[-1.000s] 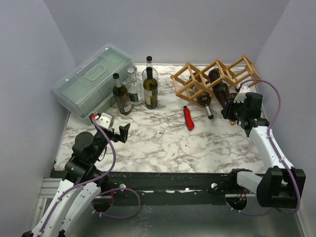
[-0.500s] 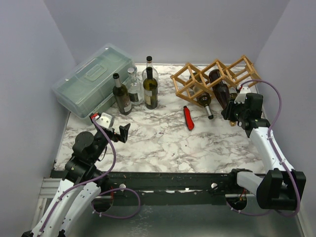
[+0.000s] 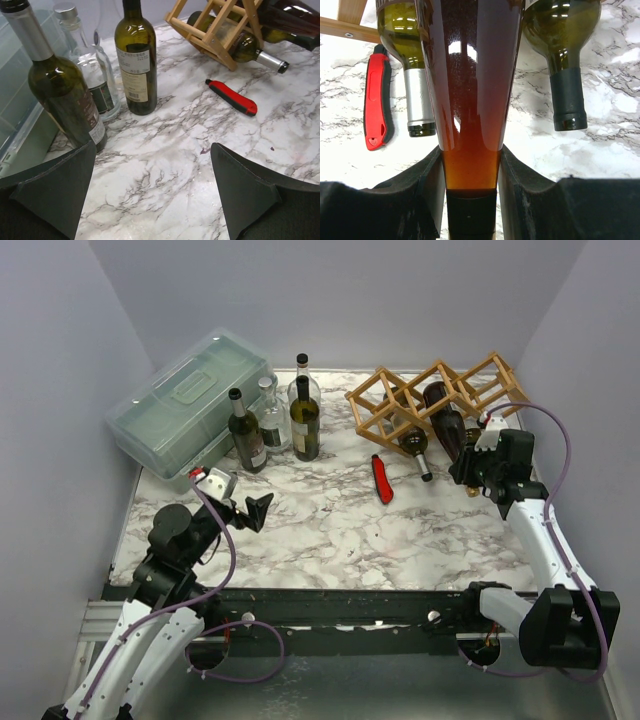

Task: Take the wine bottle off the wine rack
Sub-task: Pick up the wine bottle from the wine rack.

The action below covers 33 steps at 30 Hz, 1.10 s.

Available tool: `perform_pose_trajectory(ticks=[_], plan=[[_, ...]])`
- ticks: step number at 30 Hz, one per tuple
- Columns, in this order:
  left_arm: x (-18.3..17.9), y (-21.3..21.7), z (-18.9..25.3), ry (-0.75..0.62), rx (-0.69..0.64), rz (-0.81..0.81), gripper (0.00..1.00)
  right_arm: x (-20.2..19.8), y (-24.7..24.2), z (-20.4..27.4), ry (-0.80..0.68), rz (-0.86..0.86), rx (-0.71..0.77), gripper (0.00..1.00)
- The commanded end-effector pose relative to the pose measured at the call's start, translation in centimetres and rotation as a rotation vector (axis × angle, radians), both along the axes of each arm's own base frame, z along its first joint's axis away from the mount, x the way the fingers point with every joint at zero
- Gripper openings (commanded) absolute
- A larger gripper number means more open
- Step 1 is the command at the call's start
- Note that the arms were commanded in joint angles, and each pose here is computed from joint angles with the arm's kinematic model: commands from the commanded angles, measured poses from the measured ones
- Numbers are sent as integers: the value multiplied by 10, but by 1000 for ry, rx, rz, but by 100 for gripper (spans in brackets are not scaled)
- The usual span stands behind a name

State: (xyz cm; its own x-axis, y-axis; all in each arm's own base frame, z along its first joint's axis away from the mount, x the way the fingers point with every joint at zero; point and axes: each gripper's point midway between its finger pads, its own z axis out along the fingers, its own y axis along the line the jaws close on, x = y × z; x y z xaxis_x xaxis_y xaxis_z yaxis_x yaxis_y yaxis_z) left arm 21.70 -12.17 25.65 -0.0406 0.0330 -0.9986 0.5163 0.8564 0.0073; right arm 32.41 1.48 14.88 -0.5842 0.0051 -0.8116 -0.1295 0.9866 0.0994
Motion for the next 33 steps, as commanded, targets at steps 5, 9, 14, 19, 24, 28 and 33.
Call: perform_pose_trajectory(ticks=[5, 9, 14, 19, 24, 28, 33], plan=[[-5, -16, 6, 8, -58, -83, 99, 20, 10, 46, -217, 149, -79, 0], [-6, -19, 8, 14, -74, -100, 99, 13, 19, 49, -225, 212, -71, 0], [-15, -32, 19, 17, -136, -174, 99, 14, 23, 56, -237, 225, -51, 0], [-23, -44, 27, 51, -216, -243, 98, 9, 24, 60, -224, 201, -15, 0], [-27, -52, 27, 84, -273, -283, 98, 1, 23, 53, -207, 195, -26, 0], [-27, -55, 25, 105, -303, -291, 98, -3, 25, 52, -204, 205, -20, 0], [-29, -63, 22, 155, -360, -326, 98, -5, 28, 57, -205, 210, -2, 0]])
